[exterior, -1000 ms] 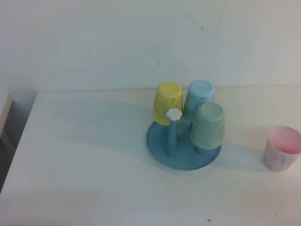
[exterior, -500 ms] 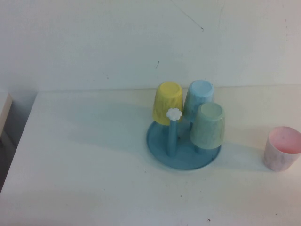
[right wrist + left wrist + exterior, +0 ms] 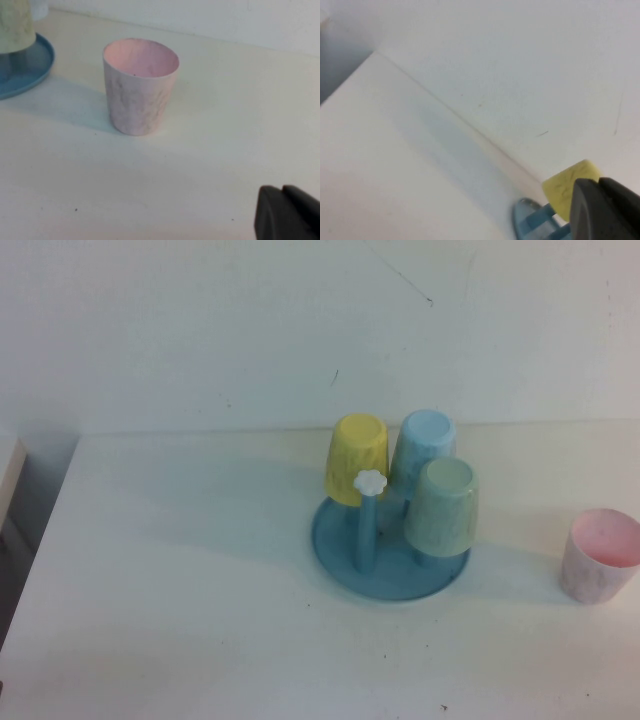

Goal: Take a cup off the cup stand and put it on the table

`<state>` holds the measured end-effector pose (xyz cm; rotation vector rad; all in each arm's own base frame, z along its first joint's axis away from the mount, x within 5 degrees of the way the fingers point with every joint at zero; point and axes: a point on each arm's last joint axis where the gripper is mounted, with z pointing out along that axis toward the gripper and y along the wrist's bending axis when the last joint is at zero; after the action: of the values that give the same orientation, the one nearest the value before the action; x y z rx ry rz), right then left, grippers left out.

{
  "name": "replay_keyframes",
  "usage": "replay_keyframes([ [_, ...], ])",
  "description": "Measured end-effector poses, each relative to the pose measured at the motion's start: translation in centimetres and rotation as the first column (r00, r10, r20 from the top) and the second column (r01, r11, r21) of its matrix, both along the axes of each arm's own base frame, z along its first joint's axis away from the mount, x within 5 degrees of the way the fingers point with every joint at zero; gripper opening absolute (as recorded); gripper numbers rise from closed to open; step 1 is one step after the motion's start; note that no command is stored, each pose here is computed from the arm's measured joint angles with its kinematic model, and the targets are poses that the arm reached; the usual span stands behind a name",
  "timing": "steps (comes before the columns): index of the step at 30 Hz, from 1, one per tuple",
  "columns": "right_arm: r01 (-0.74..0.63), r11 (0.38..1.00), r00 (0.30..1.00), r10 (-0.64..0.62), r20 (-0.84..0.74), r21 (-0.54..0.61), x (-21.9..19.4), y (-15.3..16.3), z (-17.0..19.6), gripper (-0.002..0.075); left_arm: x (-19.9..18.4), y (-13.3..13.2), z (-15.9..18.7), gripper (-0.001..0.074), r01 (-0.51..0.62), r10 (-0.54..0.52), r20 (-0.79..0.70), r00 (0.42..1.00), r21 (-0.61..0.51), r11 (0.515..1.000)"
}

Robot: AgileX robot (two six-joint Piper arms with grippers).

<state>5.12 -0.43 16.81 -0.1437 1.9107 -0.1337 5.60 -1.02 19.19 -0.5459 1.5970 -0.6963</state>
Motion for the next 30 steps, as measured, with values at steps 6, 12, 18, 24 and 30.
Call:
replay_keyframes([
  [6, 0.026, 0.996, 1.0, -0.026, 0.002, 0.083, 0.0, 0.0, 0.0, -0.0002, 0.0, 0.2, 0.6, -0.0004, -0.027, 0.035, 0.047, 0.998, -0.156, 0.987],
  [12, 0.028, 0.994, 1.0, -0.029, 0.004, 0.103, 0.0, 0.1, 0.0, -0.0002, 0.0, 0.0, 0.5, -0.0003, -0.008, 0.013, 0.023, 1.0, -0.209, 0.978],
  [18, 0.032, 0.992, 0.999, -0.033, 0.005, 0.121, 0.0, 0.1, 0.0, -0.0002, 0.0, -0.3, 0.2, -0.0003, 0.021, -0.02, 0.005, 1.0, -0.116, 0.993],
  [24, 0.034, 0.991, 0.999, -0.034, 0.005, 0.127, 0.0, 0.1, 0.0, -0.0002, -0.4, -1.4, 3.5, -0.0003, 0.187, -0.177, -0.071, 0.982, 0.186, 0.964],
  [30, 0.034, 0.991, 0.999, -0.034, 0.005, 0.127, 0.0, 0.1, 0.0, -0.0002, 1.6, -2.4, 8.3, -0.0004, 0.388, -0.311, -0.242, 0.919, 0.41, 0.826],
])
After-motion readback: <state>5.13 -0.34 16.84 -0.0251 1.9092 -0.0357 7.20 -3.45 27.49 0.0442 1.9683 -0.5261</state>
